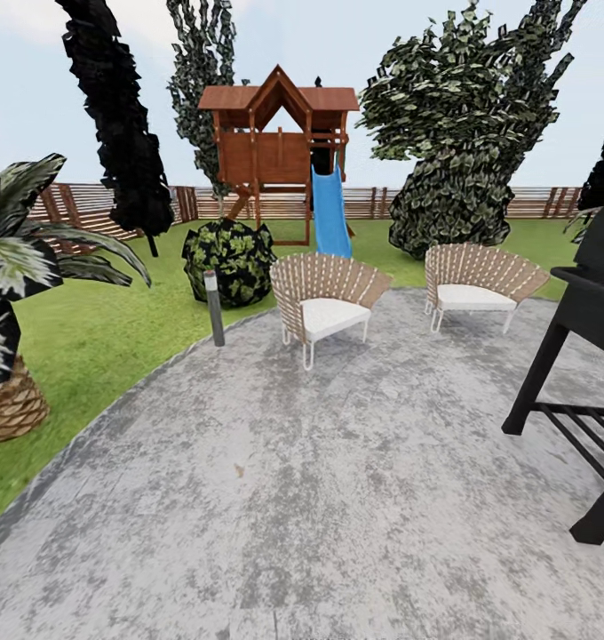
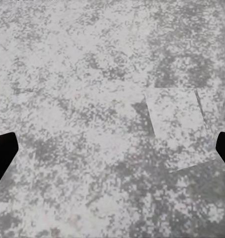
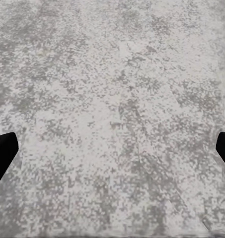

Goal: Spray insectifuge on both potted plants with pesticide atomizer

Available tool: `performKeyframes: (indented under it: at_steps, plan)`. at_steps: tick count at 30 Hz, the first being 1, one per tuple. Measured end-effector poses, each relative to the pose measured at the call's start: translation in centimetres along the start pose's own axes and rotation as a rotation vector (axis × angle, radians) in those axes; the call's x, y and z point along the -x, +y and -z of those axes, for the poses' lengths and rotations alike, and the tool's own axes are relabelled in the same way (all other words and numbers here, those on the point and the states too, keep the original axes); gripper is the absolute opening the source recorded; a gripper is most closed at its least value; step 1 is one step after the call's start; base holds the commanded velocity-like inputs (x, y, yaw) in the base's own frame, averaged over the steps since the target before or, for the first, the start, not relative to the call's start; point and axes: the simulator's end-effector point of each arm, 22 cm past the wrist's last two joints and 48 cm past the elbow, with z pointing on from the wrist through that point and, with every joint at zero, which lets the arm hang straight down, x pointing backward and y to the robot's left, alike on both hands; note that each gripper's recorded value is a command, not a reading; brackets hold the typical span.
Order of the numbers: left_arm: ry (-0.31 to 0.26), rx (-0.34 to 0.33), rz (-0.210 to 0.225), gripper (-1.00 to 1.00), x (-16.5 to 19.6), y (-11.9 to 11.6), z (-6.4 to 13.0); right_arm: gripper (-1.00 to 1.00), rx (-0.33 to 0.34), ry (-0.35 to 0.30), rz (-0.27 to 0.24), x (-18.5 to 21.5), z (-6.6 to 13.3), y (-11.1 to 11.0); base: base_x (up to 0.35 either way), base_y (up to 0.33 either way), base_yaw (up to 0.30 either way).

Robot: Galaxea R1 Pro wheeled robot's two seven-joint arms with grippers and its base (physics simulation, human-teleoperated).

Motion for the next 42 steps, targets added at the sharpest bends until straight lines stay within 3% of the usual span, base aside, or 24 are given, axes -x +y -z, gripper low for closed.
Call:
performKeyframes:
  at_steps: [16, 24, 42]
  plan:
    - [0.007, 0.0, 0.002, 1.0, -2.4, -0.2, -2.2, 1.0, 0.0, 0.0, 0.0, -2.5, -1.8, 0.1, 0.0, 0.0, -0.283]
    - [0.012, 0.001, 0.001, 1.0, -3.7, -0.3, -3.2, 1.0, -0.04, 0.005, -0.029, -4.0, -2.6, -1.4, 0.0, 0.0, -0.291]
    - [0.017, 0.0, 0.001, 1.0, -6.6, -0.5, -5.7, 1.0, -0.038, 0.014, -0.029, -7.4, -4.6, -1.1, 0.0, 0.0, -0.292]
